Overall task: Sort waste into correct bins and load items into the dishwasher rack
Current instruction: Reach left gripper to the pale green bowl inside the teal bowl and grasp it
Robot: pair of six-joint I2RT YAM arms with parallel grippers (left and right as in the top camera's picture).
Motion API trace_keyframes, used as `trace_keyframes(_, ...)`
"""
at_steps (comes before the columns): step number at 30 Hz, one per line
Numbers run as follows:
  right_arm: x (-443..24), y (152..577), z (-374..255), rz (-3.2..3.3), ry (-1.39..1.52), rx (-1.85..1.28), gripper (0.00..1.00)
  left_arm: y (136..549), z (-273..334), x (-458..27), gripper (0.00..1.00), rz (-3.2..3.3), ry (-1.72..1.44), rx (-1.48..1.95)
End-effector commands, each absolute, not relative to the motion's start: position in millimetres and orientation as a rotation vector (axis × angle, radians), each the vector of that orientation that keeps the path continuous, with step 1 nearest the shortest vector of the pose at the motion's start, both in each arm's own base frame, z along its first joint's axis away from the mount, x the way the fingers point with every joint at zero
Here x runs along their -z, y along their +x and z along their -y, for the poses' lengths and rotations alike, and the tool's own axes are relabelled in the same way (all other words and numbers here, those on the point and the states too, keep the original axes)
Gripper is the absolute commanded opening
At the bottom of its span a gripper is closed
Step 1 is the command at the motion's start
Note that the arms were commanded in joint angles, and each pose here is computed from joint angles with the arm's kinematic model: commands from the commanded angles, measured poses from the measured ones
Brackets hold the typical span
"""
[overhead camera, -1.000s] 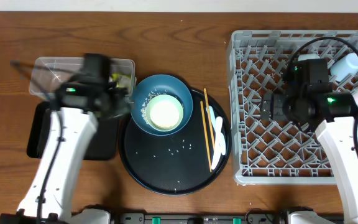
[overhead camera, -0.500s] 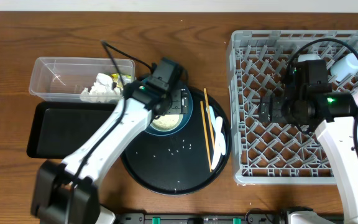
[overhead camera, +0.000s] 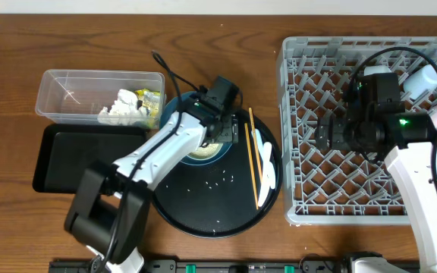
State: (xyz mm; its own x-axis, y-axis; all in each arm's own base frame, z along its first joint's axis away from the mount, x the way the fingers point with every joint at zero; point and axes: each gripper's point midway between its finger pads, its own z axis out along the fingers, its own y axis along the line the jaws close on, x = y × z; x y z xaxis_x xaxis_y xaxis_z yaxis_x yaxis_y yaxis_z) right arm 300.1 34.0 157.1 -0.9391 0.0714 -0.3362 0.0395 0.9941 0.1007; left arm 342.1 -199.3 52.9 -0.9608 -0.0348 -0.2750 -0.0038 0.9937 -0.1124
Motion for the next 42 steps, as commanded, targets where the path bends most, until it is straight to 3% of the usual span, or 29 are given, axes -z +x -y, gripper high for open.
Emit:
trace_keyframes(1,-159,300,-29,-2.785,0.118,-0.136,0.99,342,200,-46,0.8,-2.87,-0.073,0.156)
trace_keyframes(13,-159,300,-29,-2.786,0.118,-0.136,0.99,337,205,-24,0.67,-2.912,-0.049,0.124)
trace_keyframes(21,-159,300,-29,-2.786,0.118,-0.136,0.99,337,207,-24,0.36,-2.908,-0.043,0.128)
trace_keyframes(29,-159,300,-29,-2.786,0.118,-0.135,0.99,336,206,-24,0.19,-2.912,-0.042,0.125)
trace_keyframes(32,-159,300,-29,-2.786,0.118,-0.135,0.99,334,205,-23,0.07,-2.922,-0.041,0.115)
trace_keyframes(42,-159,300,-29,-2.786,0.12,-0.134,0.99,325,193,-27,0.07,-2.949,-0.038,0.041)
